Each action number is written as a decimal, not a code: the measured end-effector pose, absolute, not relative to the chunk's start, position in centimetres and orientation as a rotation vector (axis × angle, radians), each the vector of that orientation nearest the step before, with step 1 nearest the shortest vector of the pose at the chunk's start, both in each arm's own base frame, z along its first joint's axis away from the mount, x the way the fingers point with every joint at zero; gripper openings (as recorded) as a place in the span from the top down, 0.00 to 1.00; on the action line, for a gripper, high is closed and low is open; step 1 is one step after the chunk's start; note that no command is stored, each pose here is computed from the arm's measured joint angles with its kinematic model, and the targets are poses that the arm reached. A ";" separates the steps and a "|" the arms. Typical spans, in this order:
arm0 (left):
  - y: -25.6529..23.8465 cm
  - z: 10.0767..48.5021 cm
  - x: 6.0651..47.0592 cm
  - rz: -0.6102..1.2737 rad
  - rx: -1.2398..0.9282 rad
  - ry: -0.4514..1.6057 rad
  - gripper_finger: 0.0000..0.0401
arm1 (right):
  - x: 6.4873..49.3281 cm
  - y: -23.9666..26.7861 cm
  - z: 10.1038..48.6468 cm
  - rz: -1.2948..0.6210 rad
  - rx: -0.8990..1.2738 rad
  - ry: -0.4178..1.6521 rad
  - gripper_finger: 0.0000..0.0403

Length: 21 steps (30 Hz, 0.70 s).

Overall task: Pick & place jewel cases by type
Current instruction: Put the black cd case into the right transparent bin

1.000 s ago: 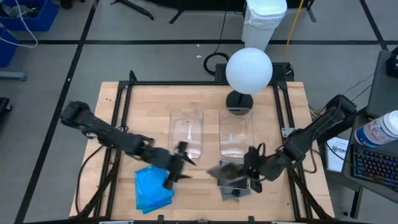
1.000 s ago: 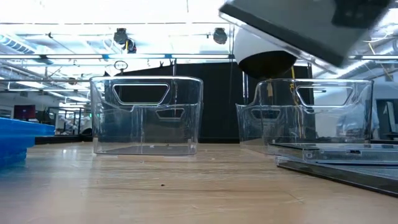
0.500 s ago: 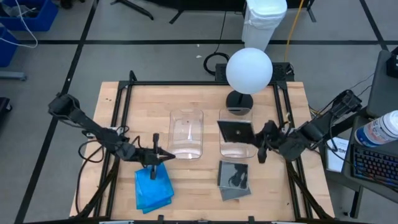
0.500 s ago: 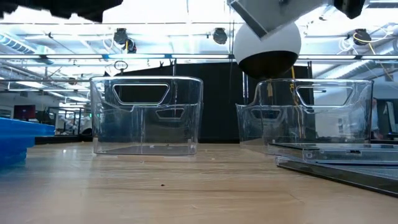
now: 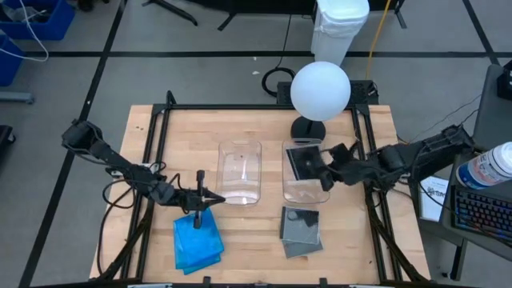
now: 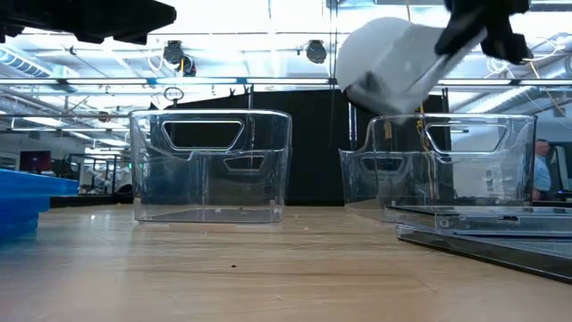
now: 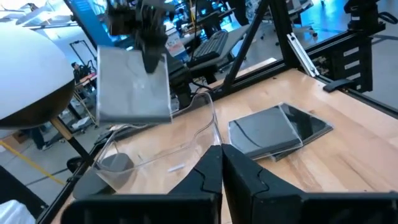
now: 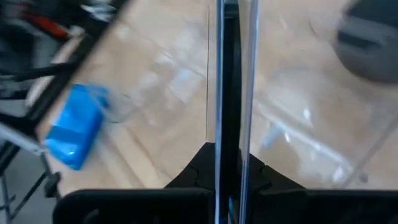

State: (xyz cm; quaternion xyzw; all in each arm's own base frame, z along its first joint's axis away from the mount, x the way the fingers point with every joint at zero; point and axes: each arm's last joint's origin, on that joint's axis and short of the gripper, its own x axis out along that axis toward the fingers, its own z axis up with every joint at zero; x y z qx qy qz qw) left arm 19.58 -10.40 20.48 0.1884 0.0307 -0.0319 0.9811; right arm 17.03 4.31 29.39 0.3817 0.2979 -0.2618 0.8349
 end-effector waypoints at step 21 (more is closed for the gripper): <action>-10.5 20.4 19.6 -0.073 0.356 0.066 0.91 | 21.7 2.0 25.6 -0.717 1.043 0.812 0.98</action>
